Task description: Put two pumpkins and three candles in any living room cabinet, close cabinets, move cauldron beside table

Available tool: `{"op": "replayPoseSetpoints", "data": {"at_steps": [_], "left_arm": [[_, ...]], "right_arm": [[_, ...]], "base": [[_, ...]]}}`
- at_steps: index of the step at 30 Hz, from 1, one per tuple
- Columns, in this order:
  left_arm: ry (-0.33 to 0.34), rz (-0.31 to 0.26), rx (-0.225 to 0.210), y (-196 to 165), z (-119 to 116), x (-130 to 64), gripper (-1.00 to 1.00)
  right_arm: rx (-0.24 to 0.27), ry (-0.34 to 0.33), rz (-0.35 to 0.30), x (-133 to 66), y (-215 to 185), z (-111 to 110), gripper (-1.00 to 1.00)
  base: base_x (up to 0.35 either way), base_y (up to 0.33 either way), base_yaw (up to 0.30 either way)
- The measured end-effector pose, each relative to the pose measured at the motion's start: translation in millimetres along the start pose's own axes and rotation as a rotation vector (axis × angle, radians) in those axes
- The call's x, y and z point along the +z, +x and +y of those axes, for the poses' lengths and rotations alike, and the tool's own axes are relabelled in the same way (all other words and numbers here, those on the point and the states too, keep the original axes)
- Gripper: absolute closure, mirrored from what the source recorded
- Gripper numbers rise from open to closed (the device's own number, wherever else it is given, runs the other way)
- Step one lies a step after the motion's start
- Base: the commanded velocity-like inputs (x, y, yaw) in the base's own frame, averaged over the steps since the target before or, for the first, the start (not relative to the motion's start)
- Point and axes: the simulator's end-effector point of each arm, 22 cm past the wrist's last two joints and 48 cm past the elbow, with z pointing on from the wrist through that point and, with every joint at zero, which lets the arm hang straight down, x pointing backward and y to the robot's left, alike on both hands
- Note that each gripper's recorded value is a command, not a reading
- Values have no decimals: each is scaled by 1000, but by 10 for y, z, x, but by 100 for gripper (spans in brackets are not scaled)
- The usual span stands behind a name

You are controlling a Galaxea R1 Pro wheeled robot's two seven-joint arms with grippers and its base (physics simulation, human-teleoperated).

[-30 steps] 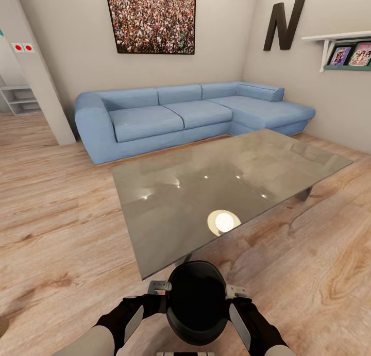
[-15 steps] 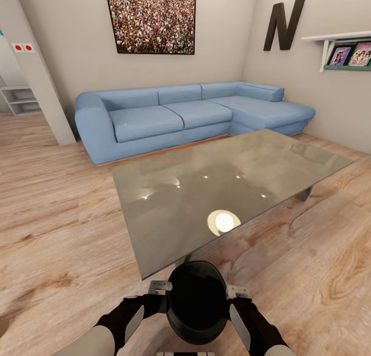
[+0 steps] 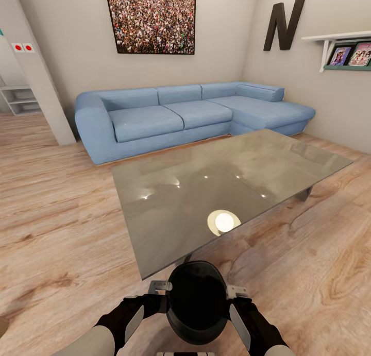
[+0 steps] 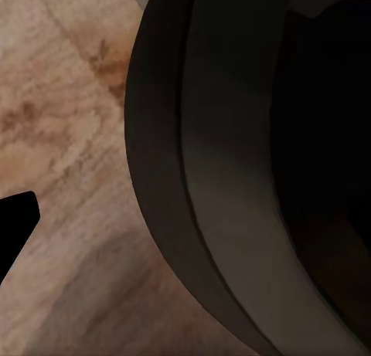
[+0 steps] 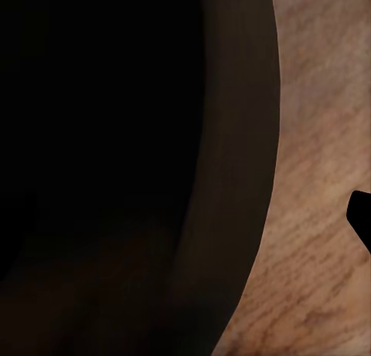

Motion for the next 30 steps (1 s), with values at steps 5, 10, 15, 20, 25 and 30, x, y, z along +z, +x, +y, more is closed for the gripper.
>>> {"op": "replayPoseSetpoints", "data": {"at_steps": [5,10,15,20,25,30], "left_arm": [[-1,-4,1,-18,1,-13,-100],[-2,-6,3,-35,-4,-25,-100],[-2,-10,4,-53,-6,-38,-100],[-2,-17,7,-90,-15,-63,-100],[-3,-18,7,-90,-11,-63,-100],[-3,-17,7,-90,-10,-63,-100]], "right_arm": [[0,0,-4,-14,-17,3,-100],[-1,-1,-8,-28,-33,6,-100],[-1,-1,-12,-43,-50,9,-100],[-1,-2,-20,-72,-83,14,-100],[-1,-2,-20,-72,-83,14,-100],[-1,-2,-20,-71,-83,14,-100]], "base": [[0,0,0],[0,0,0],[0,0,0],[0,0,0],[0,0,0],[-16,0,0]]}}
